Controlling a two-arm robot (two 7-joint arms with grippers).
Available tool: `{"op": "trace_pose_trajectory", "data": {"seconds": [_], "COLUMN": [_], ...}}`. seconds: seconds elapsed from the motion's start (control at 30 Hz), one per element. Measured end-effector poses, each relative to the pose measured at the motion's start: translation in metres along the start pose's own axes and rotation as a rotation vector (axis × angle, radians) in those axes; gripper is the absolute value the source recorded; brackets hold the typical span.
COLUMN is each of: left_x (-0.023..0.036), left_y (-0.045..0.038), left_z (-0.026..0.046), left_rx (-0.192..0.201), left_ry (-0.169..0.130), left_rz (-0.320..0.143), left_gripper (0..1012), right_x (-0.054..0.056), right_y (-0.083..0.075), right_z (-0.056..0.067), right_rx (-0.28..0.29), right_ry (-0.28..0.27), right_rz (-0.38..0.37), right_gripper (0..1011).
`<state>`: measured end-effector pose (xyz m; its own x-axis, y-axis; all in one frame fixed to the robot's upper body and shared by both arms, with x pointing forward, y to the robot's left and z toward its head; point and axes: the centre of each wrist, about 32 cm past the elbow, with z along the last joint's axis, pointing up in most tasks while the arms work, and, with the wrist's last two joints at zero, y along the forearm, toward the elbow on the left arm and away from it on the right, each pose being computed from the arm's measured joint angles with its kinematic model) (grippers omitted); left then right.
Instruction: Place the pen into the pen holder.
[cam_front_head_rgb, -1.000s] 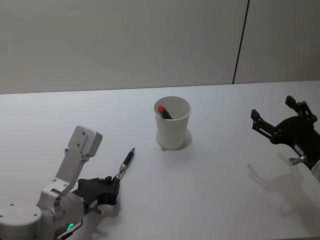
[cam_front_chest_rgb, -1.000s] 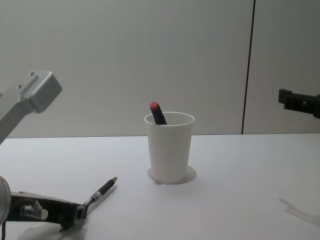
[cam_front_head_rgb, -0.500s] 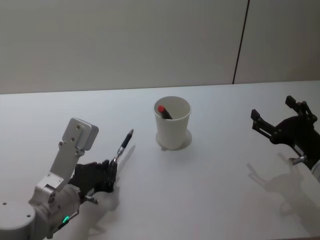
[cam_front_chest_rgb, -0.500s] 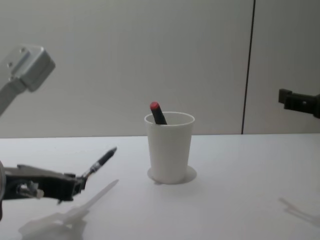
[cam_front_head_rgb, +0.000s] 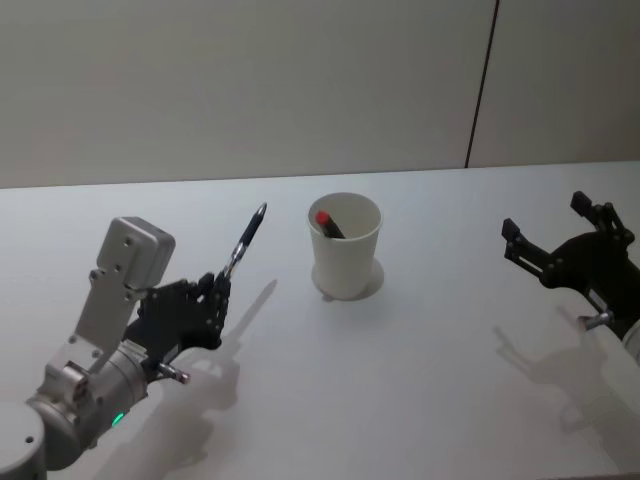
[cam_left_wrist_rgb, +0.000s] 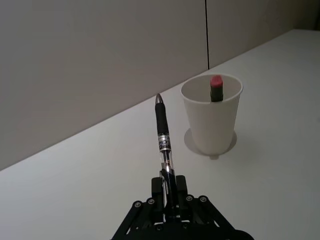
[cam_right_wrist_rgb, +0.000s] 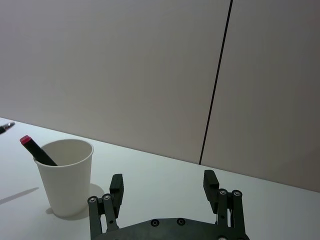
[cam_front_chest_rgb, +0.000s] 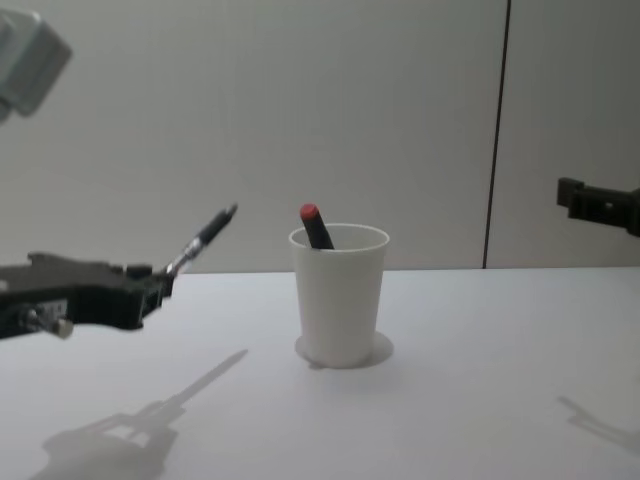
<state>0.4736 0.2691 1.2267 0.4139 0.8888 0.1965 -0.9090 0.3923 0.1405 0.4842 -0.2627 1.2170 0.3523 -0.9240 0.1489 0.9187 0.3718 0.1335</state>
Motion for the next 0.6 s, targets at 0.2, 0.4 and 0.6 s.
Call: {"op": "trace_pose_trajectory", "data": {"seconds": [0.2,0.4,0.6], "left_x": [0.0060,0.0123,0.0180], "left_y": [0.0004,-0.0006,-0.0030], "left_z": [-0.0011,-0.0019,-0.0020], "left_rx": [-0.099,-0.195,-0.271], "left_ry": [-0.021,-0.036,-0.048], "left_rz": [-0.019,-0.068,-0.132], "left_gripper": [174,174,174], "right_x": [0.000,0.000,0.000], "right_y": [0.000,0.000,0.000], "right_z": [0.000,0.000,0.000], "right_rx": [0.000,0.000,0.000], "right_ry": [0.000,0.000,0.000], "right_rz": [0.000,0.000,0.000], "right_gripper": [1001,1002,1002]}}
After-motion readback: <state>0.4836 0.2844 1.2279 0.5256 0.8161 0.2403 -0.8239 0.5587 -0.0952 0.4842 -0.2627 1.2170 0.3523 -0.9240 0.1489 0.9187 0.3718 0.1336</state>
